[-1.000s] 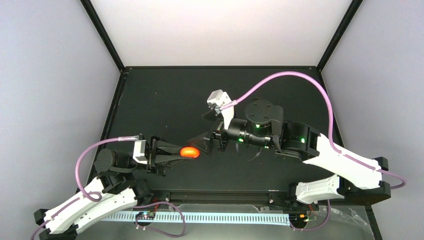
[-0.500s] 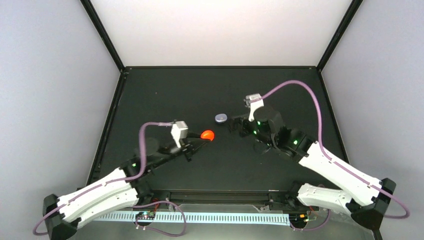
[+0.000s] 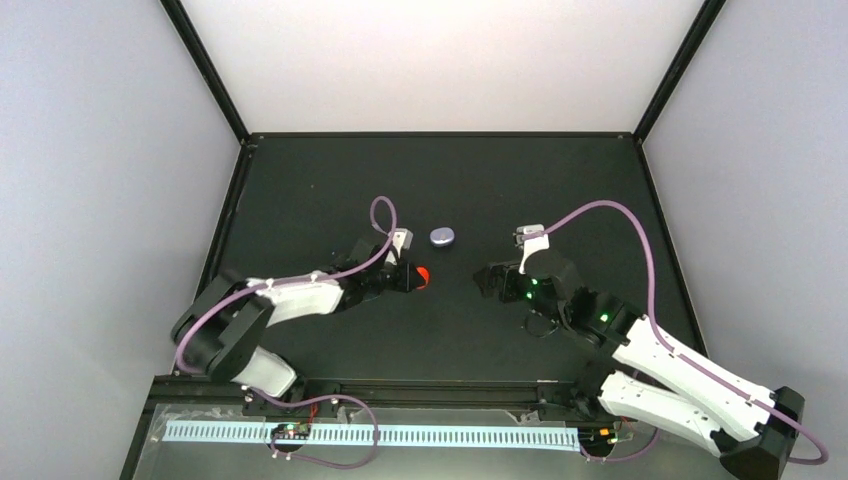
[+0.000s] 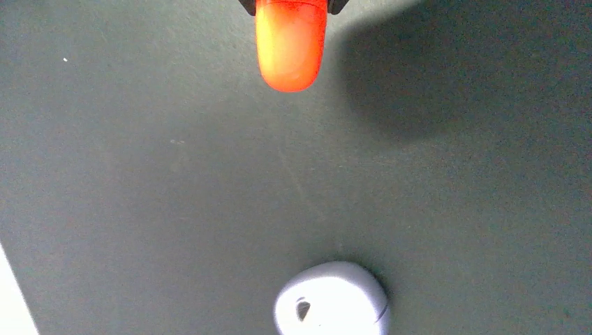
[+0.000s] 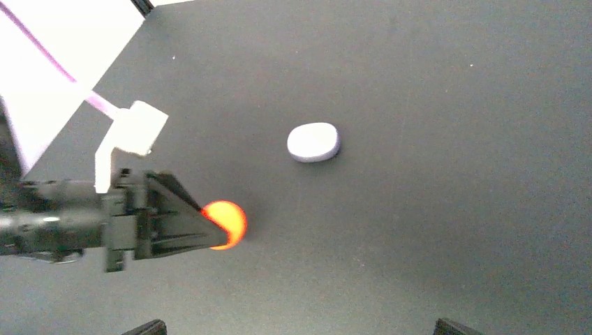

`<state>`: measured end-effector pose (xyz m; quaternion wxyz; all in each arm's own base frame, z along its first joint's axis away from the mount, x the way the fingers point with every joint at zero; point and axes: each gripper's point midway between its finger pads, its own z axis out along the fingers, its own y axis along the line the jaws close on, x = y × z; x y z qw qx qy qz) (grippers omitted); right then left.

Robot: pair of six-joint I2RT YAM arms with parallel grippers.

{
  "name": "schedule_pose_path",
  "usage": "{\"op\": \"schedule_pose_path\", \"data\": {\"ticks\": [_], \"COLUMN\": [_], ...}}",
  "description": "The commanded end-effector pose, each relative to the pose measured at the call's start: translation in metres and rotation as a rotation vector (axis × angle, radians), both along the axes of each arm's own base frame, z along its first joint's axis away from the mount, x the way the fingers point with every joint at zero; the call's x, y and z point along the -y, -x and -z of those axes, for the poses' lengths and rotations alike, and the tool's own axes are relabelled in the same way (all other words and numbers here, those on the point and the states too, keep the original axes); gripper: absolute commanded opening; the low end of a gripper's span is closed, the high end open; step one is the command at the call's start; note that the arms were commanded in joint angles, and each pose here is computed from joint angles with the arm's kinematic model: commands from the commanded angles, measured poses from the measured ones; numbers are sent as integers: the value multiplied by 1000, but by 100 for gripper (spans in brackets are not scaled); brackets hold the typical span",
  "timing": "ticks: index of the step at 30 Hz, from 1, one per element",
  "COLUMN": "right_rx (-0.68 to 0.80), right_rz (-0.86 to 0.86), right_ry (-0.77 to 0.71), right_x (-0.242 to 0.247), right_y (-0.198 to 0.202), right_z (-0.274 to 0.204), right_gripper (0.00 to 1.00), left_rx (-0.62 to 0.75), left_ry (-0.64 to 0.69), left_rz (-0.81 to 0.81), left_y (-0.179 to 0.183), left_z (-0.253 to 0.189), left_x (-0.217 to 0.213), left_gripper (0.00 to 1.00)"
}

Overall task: Insert the wireless bluetooth earbuds into the charging case
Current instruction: Reset both arms

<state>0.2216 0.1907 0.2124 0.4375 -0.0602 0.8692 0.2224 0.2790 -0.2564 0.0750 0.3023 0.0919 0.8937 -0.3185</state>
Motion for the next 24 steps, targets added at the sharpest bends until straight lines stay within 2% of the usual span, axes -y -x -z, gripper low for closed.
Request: {"op": "schedule_pose_path", "data": {"ticks": [1, 3, 6, 7, 9, 11, 13, 19, 24], "right_rx": [46, 47, 54, 58, 68, 79, 84, 116, 165], "right_rz": [34, 28, 23, 23, 27, 30, 37, 64, 241], "right_ry": [-30, -35, -51, -57, -63, -63, -58, -63, -101], "right_x": [10, 12, 16, 17, 19, 22, 24, 31, 58], "right_y": [0, 3, 7, 8, 9, 10, 10, 8, -2], "right_z": [-21, -24, -32, -35, -39, -42, -44, -50, -59], "right_gripper": [100, 100, 100, 100, 100, 100, 100, 100, 100], "left_rx": [-98, -128, -162, -169, -175, -179, -176, -140, -42], "left_ry": [42, 27, 8, 2, -16, -53, -107, -252, -223], "left_rz": [-13, -22, -30, -33, -49, -84, -130, -339, -423], "left_y": [-12, -12, -9, -8, -6, -3, -1, 14, 33], "left_z": [14, 27, 41, 44, 48, 49, 47, 13, -38], "left_x": [13, 13, 10, 9, 4, -7, -22, -84, -117], "left_gripper": [2, 4, 21, 31, 56, 74, 97, 99, 99]}}
